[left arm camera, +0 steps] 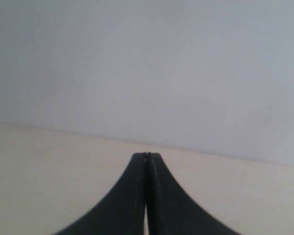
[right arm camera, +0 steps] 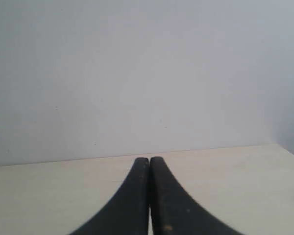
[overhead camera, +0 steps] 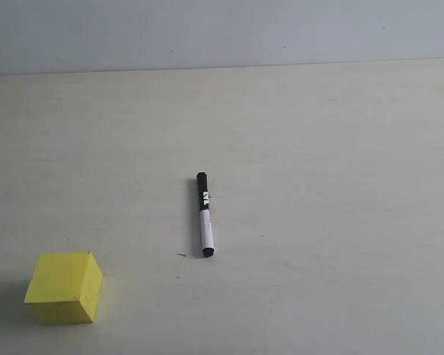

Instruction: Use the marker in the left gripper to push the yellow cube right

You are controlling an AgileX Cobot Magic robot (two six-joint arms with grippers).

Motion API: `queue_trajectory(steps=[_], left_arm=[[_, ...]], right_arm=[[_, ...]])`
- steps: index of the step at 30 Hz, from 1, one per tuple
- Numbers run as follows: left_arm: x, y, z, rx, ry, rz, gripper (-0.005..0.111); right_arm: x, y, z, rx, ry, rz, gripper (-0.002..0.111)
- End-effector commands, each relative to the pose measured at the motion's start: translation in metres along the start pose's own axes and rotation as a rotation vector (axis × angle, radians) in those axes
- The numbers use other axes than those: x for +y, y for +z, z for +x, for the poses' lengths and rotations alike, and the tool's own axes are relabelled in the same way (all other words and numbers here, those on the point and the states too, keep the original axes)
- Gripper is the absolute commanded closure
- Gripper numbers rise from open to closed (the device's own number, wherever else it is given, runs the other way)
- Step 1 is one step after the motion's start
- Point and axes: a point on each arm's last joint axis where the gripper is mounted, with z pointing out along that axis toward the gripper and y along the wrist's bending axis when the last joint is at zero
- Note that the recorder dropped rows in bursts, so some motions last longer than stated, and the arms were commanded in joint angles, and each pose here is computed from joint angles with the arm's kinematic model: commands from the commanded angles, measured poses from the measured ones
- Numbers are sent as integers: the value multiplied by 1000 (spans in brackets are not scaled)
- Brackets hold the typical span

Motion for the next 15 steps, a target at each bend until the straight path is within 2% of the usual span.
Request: queue_trajectory(steps=[1, 4, 7, 9, 11, 15], left_arm=[[-2, -1, -12, -126, -211, 32, 107], [-3, -2, -17, -175, -395, 64, 107], [-4, -4, -26, -273, -413, 106, 107], [-5, -6, -29, -310, -476, 132, 107], [-5, -5, -29, -300, -535, 138, 107], [-5, -5, -32, -234, -514, 108, 107]], right_arm=[[0, 0, 1, 0, 2, 5, 108], [0, 0, 1, 0, 2, 5, 108], [0, 0, 1, 0, 2, 5, 108], [0, 0, 1, 0, 4, 5, 108], [0, 0, 1, 0, 4, 5, 108], [0, 0, 1, 0, 4, 5, 108]])
